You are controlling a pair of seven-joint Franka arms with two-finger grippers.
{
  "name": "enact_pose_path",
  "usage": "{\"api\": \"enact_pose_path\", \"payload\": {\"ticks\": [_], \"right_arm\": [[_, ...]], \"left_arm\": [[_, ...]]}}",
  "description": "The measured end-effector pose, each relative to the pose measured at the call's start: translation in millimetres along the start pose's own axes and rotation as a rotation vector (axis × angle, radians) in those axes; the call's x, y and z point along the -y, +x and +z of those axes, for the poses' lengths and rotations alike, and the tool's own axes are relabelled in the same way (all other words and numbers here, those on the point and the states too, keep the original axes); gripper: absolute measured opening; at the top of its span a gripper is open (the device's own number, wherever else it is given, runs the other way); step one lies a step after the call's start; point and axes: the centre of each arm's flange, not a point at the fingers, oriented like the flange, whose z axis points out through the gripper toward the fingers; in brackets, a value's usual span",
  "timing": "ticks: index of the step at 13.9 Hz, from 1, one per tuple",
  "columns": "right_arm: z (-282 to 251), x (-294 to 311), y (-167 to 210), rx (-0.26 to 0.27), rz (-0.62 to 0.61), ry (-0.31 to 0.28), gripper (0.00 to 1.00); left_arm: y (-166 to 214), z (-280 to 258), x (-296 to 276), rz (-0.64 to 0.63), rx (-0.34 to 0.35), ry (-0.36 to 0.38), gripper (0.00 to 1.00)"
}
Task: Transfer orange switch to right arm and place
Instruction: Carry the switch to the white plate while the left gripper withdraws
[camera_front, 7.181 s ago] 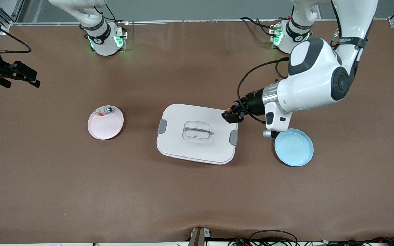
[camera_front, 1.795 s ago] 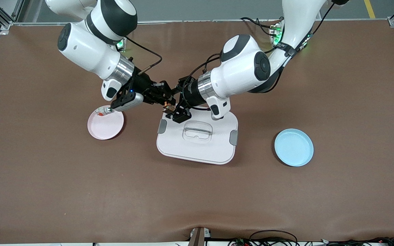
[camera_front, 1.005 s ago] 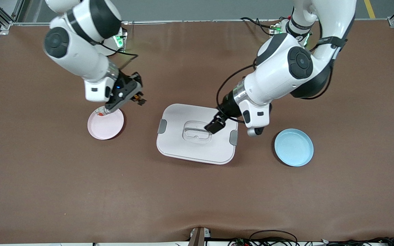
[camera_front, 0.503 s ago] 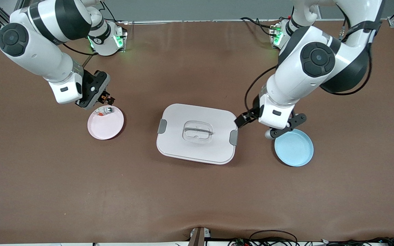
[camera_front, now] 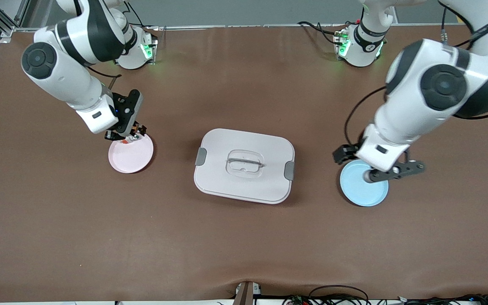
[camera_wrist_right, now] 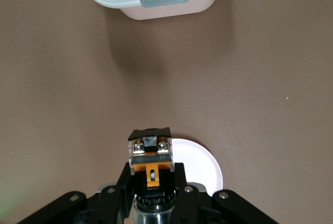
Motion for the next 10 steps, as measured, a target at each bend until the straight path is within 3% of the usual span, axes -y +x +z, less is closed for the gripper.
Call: {"api": "enact_pose_path", "payload": {"ticks": [6, 10], "right_arm": [[40, -2, -26, -0.013, -0.093, -0.057, 0.34], [63, -12, -56, 0.024, -0.092, -0.034, 0.34]], "left_arm": [[4, -28, 58, 0.008, 0.0, 0.073, 1.0], [0, -35, 67, 0.035, 0.014, 0.091, 1.0]]}}
